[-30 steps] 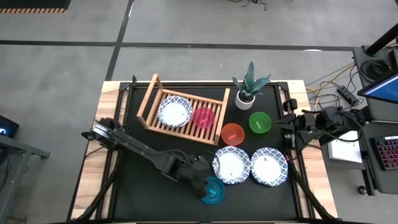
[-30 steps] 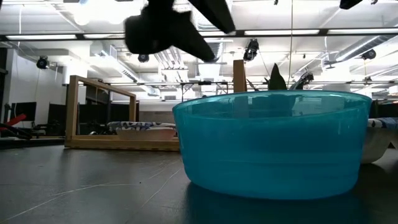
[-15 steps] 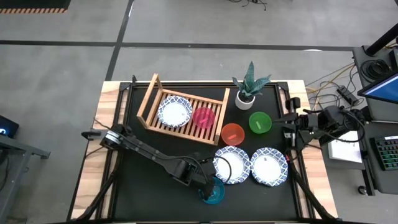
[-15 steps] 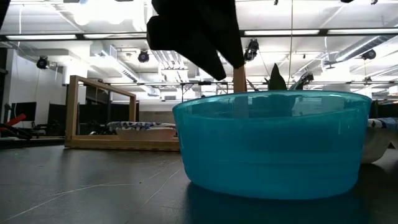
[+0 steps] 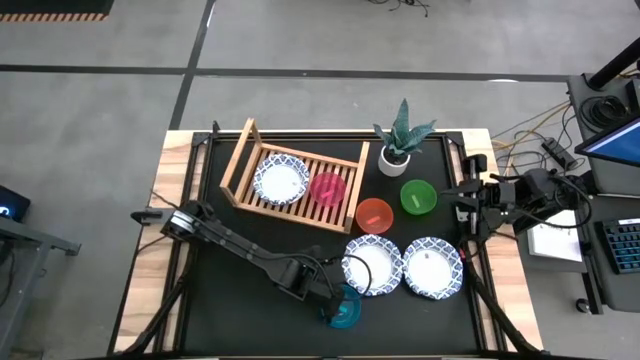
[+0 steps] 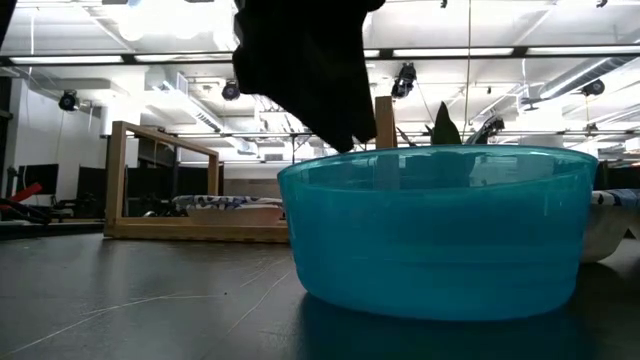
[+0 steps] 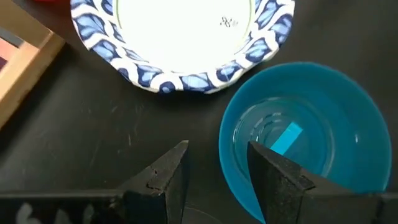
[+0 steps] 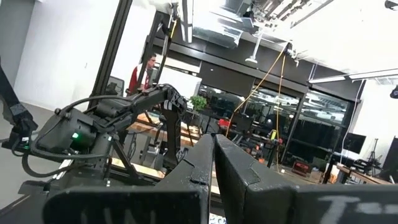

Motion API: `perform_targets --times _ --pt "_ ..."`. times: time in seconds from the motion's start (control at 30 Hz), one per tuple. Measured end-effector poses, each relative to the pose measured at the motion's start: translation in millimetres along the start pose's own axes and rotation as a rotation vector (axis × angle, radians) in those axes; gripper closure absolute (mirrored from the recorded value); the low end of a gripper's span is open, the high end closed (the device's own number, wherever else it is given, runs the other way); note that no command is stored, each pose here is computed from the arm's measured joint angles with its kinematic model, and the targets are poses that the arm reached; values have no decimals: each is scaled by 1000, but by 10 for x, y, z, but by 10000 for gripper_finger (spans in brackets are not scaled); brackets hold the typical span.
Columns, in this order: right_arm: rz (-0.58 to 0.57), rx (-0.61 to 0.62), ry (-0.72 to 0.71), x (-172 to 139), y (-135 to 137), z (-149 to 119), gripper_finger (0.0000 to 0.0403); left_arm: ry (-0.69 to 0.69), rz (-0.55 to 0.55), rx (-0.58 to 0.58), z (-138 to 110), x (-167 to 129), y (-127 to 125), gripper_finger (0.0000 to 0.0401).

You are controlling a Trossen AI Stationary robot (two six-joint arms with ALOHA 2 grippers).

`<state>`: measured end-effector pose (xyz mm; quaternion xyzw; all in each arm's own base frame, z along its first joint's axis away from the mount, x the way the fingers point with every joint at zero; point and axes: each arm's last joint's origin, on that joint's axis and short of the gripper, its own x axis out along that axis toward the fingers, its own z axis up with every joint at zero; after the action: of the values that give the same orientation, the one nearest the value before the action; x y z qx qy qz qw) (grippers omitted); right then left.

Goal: Place and stack bowls onto a shelf
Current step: Stack the blue bowl on the red bowl on the shelf

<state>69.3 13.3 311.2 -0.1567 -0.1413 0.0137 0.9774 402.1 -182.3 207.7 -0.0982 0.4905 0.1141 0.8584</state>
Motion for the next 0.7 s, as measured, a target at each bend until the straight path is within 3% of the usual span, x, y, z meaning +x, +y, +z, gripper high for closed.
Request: perform_targets --times 0.43,0.7 --pt "0 3 1 0 0 0 394 -4 -7 -14 -104 140 26 259" --pt "1 3 2 0 0 -1 394 -31 -109 -103 -225 314 68 259"
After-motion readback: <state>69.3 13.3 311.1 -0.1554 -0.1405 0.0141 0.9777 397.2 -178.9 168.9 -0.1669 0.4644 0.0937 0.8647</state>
